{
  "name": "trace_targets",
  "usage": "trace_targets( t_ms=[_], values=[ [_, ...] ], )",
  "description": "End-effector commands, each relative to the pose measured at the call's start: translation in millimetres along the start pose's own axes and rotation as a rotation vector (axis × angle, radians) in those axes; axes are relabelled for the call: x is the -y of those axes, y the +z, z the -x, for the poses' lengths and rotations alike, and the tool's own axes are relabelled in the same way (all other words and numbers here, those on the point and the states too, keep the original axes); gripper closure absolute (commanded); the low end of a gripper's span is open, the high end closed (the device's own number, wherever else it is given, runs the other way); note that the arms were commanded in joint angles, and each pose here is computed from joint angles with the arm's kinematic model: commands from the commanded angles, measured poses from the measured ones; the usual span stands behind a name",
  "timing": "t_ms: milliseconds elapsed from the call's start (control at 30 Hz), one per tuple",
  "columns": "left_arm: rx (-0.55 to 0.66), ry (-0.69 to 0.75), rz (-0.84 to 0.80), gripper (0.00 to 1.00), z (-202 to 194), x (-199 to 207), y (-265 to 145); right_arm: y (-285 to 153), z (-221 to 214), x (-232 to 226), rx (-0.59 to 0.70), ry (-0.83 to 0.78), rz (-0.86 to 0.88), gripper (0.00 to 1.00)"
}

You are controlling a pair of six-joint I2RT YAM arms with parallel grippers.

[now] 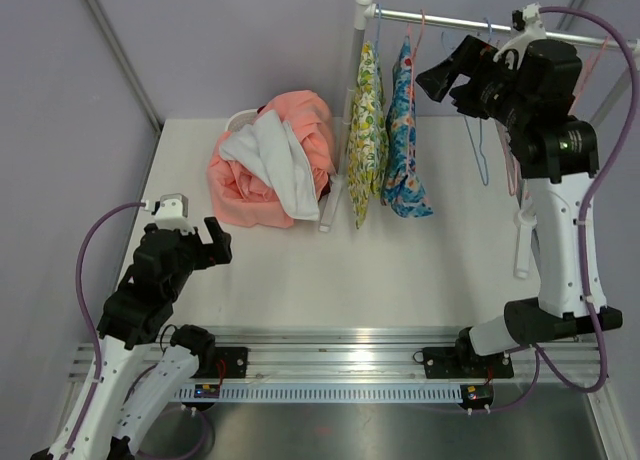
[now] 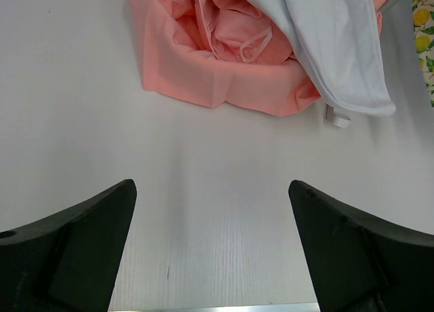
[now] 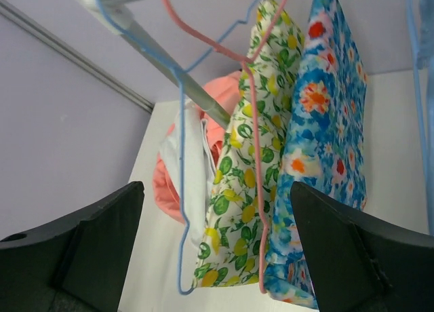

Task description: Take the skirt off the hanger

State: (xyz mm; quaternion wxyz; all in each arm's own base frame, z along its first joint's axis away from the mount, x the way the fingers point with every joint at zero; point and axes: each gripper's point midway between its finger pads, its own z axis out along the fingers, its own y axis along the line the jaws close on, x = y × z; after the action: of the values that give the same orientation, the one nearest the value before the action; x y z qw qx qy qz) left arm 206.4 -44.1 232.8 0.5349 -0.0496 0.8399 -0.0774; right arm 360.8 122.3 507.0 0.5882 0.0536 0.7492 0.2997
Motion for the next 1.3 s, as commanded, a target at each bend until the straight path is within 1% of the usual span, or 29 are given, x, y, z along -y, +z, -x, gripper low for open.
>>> trace_targets(
  t_ms=[0,167,233,333,400,467,633,700,733,767,900,1000,1067,1100,1167,1200,1267],
  values=[
    [0.029,-0.010,0.004,0.01,7.1,1.0,2.9,21.0,-13.2,5.3,-0.044,0.020,0.011,0.04],
    [0.031,-0.011,0.003,0.01,7.1,0.8,2.3,48.5,-30.7,26.5,-0.096,0.016,-0.036,0.05],
    [0.029,-0.010,0.001,0.01,6.9,1.5,2.9,56.9,-37.6,34.6,-0.108,0.015,-0.054,0.06],
    [0.027,-0.008,0.000,0.01,6.7,1.6,2.5,68.9,-47.4,41.1,-0.116,0.026,-0.049,0.22],
    [0.029,-0.009,-0.001,0.01,7.2,1.8,2.9,76.4,-54.9,43.9,-0.135,0.033,-0.040,0.23],
    [0.030,-0.009,-0.001,0.01,7.2,1.8,3.0,85.3,-63.7,47.1,-0.157,0.045,-0.034,0.29],
    [0.029,-0.007,-0.004,0.01,7.0,2.3,2.9,100.4,-76.3,52.7,-0.186,0.051,-0.031,0.33],
    [0.029,-0.007,-0.006,0.01,7.1,2.7,3.2,102.8,-75.4,51.9,-0.182,0.051,-0.027,0.48],
    [0.029,-0.007,-0.006,0.01,7.1,2.7,3.2,104.1,-75.7,52.5,-0.183,0.050,-0.027,0.58],
    [0.025,-0.007,-0.006,0.01,6.2,2.8,3.8,104.6,-75.5,52.2,-0.184,0.050,-0.026,0.73],
    [0.022,-0.004,-0.008,0.01,6.0,3.4,4.4,101.7,-73.4,53.8,-0.192,0.031,-0.044,1.00],
    [0.027,0.009,-0.039,0.01,8.0,8.2,3.5,87.5,-63.8,49.3,-0.176,-0.003,-0.051,1.00],
    [0.033,0.020,-0.079,0.01,11.6,15.1,1.0,71.4,-49.4,40.7,-0.139,-0.028,-0.048,1.00],
    [0.055,0.017,-0.120,0.01,18.2,23.0,-0.8,64.4,-46.5,38.2,-0.134,-0.037,-0.050,1.00],
    [0.093,0.006,-0.149,0.01,29.7,29.4,-3.4,44.5,-30.1,27.7,-0.086,-0.050,-0.043,1.00],
    [0.142,-0.003,-0.195,0.01,44.1,39.5,-4.8,36.3,-25.3,23.6,-0.074,-0.054,-0.041,1.00],
    [0.174,-0.016,-0.248,0.01,67.4,55.1,-5.5,22.9,-18.7,15.2,-0.057,-0.057,-0.027,1.00]
  ],
)
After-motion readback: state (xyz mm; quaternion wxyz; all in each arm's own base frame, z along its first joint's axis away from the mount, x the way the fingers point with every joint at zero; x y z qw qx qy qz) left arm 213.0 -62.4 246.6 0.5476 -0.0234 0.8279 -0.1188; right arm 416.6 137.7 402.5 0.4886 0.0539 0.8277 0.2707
